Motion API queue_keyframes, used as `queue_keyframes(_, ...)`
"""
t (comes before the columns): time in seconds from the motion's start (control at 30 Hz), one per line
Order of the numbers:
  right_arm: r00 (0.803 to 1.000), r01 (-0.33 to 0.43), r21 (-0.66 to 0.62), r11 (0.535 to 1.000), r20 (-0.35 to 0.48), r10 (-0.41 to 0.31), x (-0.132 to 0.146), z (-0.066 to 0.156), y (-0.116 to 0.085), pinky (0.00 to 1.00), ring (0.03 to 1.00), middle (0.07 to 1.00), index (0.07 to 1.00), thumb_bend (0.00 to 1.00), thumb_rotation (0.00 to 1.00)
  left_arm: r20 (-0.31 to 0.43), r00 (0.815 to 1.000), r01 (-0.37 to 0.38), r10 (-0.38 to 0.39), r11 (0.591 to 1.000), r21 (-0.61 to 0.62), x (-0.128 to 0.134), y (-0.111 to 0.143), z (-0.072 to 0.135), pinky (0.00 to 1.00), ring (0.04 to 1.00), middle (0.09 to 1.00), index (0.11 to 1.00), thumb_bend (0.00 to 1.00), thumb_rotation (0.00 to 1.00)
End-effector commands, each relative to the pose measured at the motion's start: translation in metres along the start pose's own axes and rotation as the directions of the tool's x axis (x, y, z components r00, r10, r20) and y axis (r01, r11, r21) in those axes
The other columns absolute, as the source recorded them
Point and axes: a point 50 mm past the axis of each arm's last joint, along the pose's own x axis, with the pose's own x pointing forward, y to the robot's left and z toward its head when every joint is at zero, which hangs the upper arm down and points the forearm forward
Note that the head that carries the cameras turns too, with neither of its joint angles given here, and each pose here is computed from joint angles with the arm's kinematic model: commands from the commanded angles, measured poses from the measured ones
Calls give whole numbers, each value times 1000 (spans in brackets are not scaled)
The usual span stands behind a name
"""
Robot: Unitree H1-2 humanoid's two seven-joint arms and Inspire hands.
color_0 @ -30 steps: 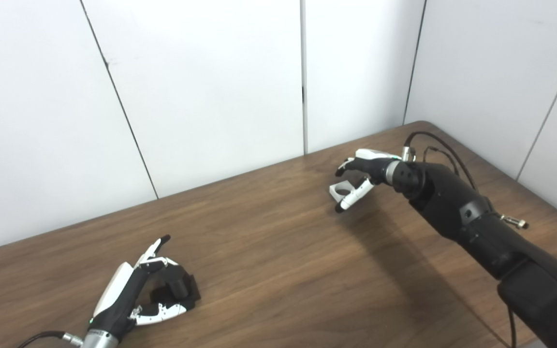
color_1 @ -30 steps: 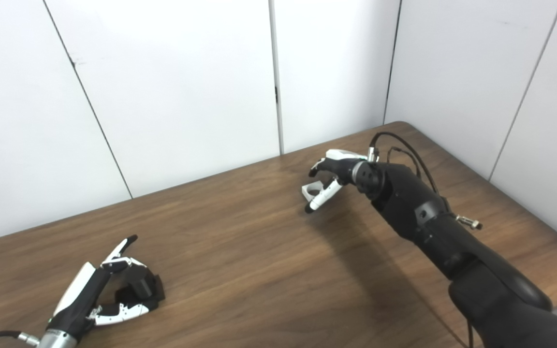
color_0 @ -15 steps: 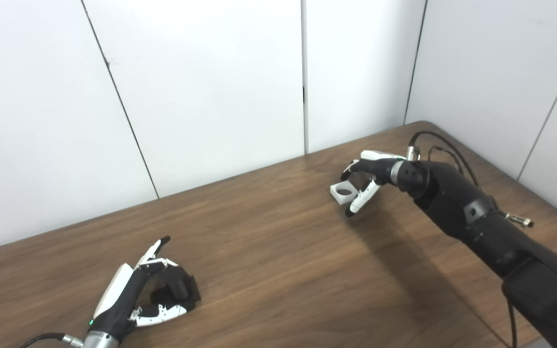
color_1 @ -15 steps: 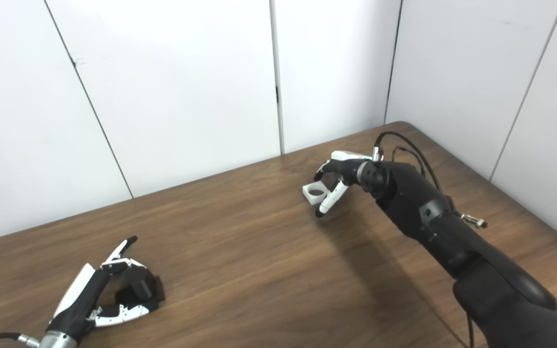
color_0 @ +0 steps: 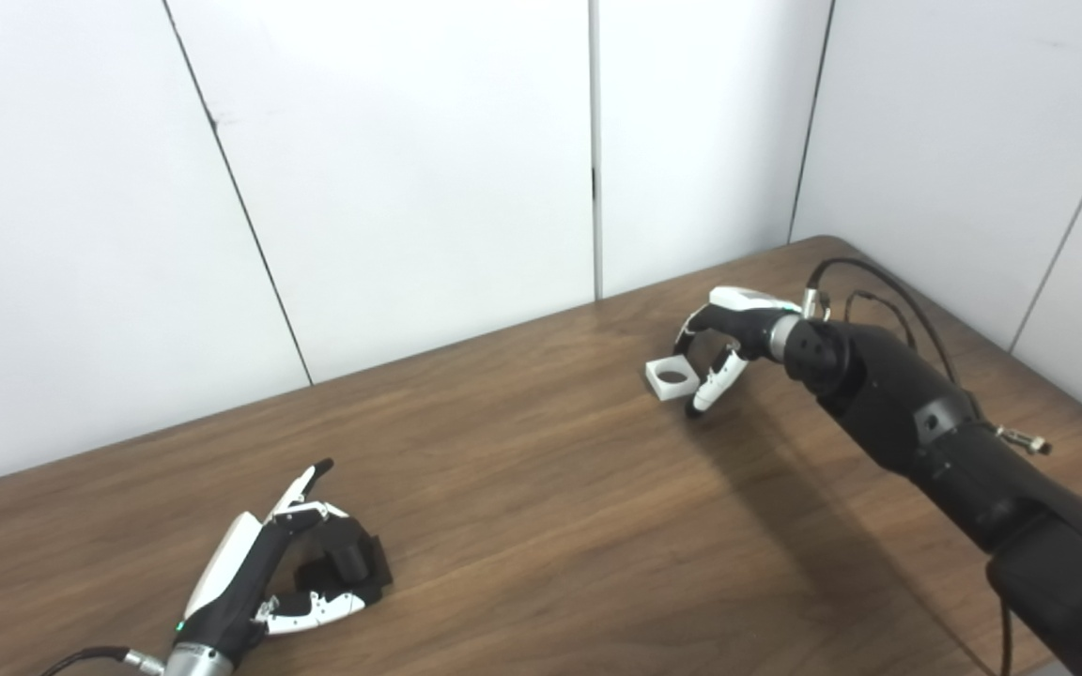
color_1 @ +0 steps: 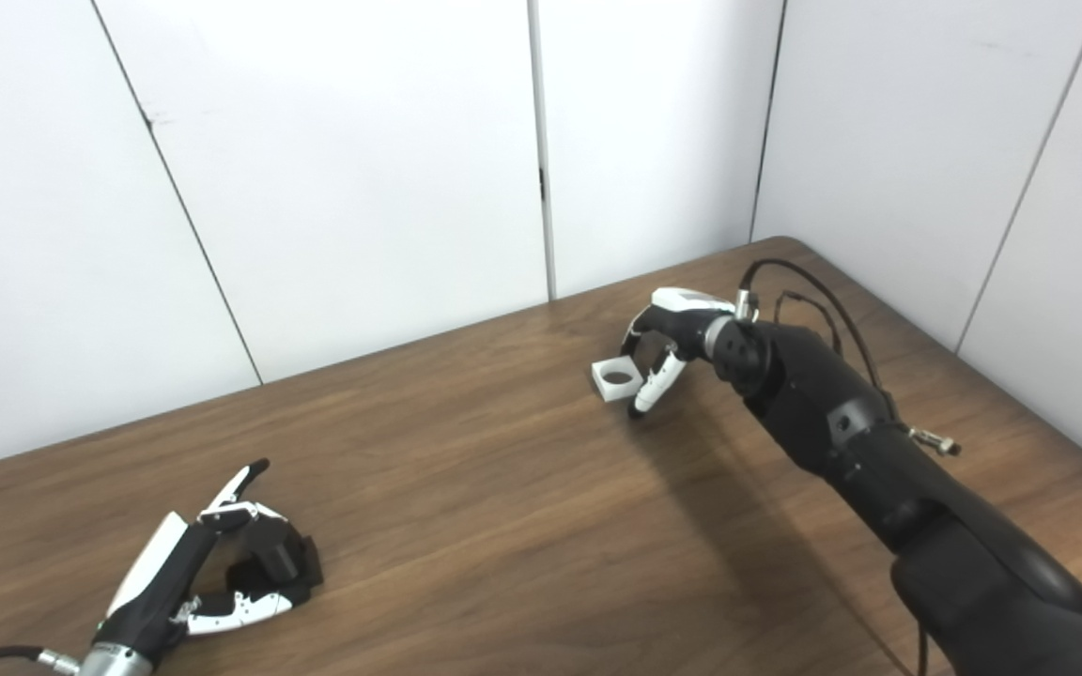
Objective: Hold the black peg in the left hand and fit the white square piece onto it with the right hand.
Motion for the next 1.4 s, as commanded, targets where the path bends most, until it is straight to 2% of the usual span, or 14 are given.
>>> queue_keyframes(0.0, 993, 112, -24, 993, 36, -111, -1, 3, -27, 999, 954, 873, 494, 517, 145, -37, 998, 43, -42, 998, 34, -8, 2, -7, 998, 1000, 1000, 494, 522, 74)
queue_keyframes(0.53, 987, 157, -12, 988, 49, -156, -5, -2, -24, 1000, 952, 843, 489, 515, 141, -38, 999, 39, -38, 999, 30, -6, 0, -7, 1000, 1000, 1000, 494, 523, 72)
queue_keyframes(0.8, 975, 208, 2, 978, 84, -207, -4, 0, -26, 1000, 951, 840, 488, 518, 137, -38, 999, 35, -34, 999, 32, -5, 1, -6, 1000, 1000, 1000, 493, 523, 71)
queue_keyframes(0.9, 965, 234, -7, 972, 120, -231, -6, 7, -29, 1000, 954, 839, 487, 519, 138, -42, 998, 37, -35, 999, 38, -4, 2, -7, 1000, 1000, 1000, 494, 523, 72)
queue_keyframes(1.07, 934, 294, 23, 956, 205, -292, -9, 18, -39, 1000, 959, 838, 485, 521, 138, -48, 998, 40, -39, 999, 34, -4, 2, -7, 999, 1000, 1000, 493, 523, 70)
queue_keyframes(1.37, 893, 339, 52, 939, 295, -339, -21, 42, -58, 1000, 969, 848, 484, 522, 140, -46, 998, 41, -39, 999, 35, -3, 1, -6, 1000, 1000, 1000, 493, 523, 69)
